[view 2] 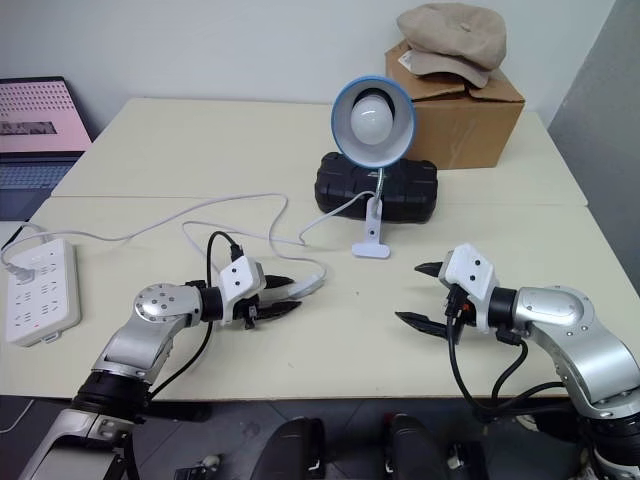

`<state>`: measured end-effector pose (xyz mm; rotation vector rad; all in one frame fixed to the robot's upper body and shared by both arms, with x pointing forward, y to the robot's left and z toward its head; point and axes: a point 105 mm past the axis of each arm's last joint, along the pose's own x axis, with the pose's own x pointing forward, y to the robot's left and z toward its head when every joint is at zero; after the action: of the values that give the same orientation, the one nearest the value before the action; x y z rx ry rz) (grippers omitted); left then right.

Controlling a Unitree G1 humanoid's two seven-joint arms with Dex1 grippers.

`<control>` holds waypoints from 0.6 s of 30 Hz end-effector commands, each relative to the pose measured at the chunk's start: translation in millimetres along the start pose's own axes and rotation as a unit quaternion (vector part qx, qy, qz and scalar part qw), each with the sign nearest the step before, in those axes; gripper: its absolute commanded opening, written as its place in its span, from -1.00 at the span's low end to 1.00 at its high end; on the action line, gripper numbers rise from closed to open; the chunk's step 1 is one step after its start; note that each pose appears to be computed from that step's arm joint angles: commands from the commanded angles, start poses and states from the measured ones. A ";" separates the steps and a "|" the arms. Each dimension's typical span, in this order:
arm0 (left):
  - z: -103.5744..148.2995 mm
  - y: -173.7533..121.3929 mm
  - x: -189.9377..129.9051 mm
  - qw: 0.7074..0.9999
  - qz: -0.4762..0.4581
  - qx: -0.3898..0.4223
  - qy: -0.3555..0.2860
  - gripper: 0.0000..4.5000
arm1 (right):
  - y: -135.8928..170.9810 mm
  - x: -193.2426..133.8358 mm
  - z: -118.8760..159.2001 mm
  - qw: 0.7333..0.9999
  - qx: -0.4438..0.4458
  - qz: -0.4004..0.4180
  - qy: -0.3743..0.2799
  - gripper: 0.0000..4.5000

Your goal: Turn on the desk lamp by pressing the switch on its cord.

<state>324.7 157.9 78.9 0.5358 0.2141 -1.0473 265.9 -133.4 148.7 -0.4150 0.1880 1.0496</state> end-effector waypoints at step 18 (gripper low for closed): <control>45.0 -13.3 -17.5 0.996 -0.075 0.047 -0.011 -0.83 | 18.3 63.0 58.5 0.985 -0.115 0.124 -0.030 1.00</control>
<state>304.5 146.2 107.1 0.5910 0.2248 -1.2006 277.2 -57.5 175.6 -0.5316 0.0699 1.3020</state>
